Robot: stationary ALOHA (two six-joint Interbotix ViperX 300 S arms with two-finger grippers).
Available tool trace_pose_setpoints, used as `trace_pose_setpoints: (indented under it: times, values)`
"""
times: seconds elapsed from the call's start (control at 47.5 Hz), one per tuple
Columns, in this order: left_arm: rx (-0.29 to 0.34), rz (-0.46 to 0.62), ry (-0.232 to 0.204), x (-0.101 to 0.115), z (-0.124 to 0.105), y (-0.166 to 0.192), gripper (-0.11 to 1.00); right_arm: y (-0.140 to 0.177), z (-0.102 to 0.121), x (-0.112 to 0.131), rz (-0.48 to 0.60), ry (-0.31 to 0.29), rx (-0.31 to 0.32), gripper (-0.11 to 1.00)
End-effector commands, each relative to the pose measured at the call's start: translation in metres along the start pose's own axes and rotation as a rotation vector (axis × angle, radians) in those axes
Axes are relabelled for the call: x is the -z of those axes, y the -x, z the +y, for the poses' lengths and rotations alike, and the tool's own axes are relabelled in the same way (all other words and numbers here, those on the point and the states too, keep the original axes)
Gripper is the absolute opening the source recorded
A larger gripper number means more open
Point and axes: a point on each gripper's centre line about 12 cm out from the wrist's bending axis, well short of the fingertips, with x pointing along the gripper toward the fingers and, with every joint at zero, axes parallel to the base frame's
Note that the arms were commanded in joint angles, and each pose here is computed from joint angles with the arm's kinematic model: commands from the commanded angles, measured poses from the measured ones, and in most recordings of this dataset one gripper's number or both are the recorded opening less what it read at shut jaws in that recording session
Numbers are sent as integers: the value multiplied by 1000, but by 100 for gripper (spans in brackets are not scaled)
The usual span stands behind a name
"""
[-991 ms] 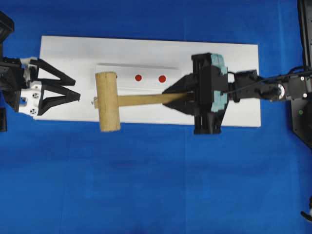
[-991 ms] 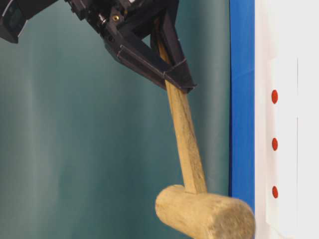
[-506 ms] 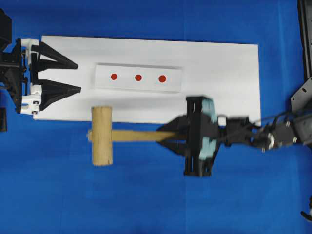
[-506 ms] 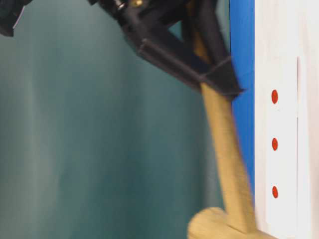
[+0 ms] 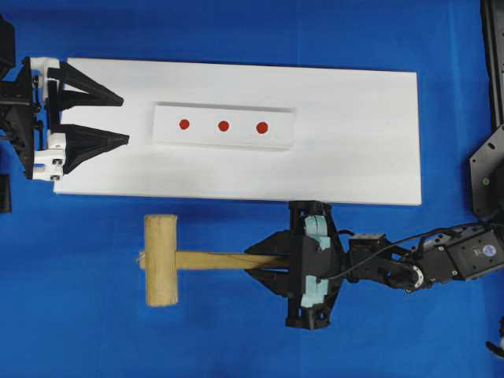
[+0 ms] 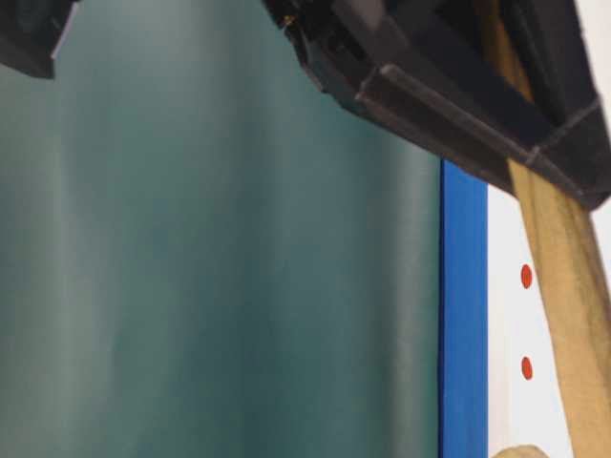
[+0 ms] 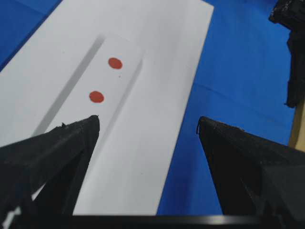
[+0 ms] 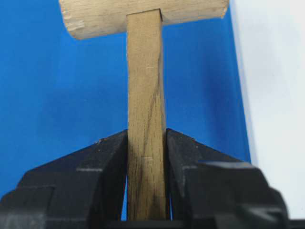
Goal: Hit the mark with a hammer.
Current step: 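Carry the mallet with the right gripper back to the table front, then lower the mallet onto the table and open the right gripper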
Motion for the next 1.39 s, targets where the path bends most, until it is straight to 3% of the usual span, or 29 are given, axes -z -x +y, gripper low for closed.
trace_pose_setpoints:
  times: [0.0, 0.379, 0.569, 0.948, 1.37]
  values:
    - [4, -25, -2, -6, -1, 1, 81, 0, 6, -11, -26, -17, -10, 9]
    - [-16, -32, 4, -8, 4, 1, 81, -27, 10, 17, 81, 0, -42, 9]
    - [-19, -33, 7, -8, 5, 1, 81, -41, 1, 31, 127, -8, -14, 9]
    - [-19, -33, 13, -8, 5, 1, 81, -49, -10, 44, 161, -7, 19, 9]
    - [-19, -32, 13, -8, 5, 1, 81, -48, -5, 47, 186, -12, -27, 9]
